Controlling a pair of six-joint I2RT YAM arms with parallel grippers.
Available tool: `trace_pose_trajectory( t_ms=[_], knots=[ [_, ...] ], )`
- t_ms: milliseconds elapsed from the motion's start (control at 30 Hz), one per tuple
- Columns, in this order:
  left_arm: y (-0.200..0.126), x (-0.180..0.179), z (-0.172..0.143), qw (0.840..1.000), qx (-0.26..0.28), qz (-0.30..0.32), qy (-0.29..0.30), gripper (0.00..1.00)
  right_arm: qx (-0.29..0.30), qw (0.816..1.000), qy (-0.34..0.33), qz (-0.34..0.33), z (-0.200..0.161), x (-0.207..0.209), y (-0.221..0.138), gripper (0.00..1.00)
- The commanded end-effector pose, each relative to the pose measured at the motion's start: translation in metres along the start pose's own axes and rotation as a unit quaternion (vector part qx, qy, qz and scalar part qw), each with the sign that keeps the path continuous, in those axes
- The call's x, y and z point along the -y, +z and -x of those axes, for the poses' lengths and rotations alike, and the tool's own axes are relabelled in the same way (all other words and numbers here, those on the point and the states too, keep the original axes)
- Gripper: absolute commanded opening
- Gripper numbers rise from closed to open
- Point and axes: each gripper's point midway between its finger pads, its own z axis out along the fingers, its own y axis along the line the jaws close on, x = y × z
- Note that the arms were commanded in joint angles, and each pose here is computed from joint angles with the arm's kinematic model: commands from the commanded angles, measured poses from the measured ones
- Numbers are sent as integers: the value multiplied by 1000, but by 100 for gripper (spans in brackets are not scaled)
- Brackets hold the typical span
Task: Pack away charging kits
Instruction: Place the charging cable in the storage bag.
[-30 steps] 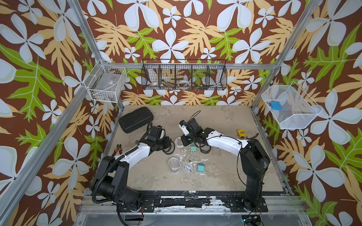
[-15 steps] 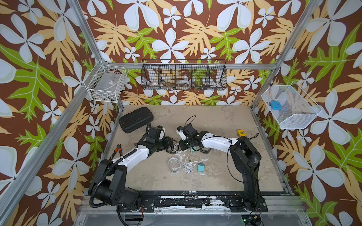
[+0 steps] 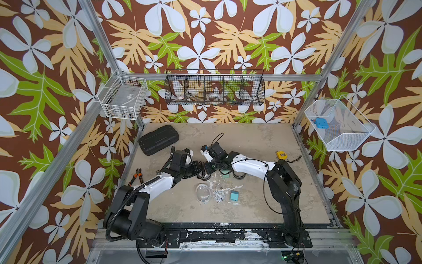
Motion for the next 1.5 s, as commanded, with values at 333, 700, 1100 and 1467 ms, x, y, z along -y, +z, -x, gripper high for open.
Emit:
trace_pose_trajectory(
  t_ms=[333, 700, 1100, 1467],
  knots=[
    [-1, 5, 7, 1000, 16, -19, -3, 0, 1, 999, 54, 5, 1, 22, 24, 0],
    [7, 1, 3, 999, 11, -30, -12, 0, -4, 993, 107, 40, 5, 20, 30, 0],
    [14, -1, -4, 999, 1, -44, -24, 0, -18, 976, 188, 106, 1, 5, 46, 0],
    [15, -2, -9, 998, -6, -50, -26, 0, -15, 965, 223, 139, 10, -5, 45, 0]
  ],
)
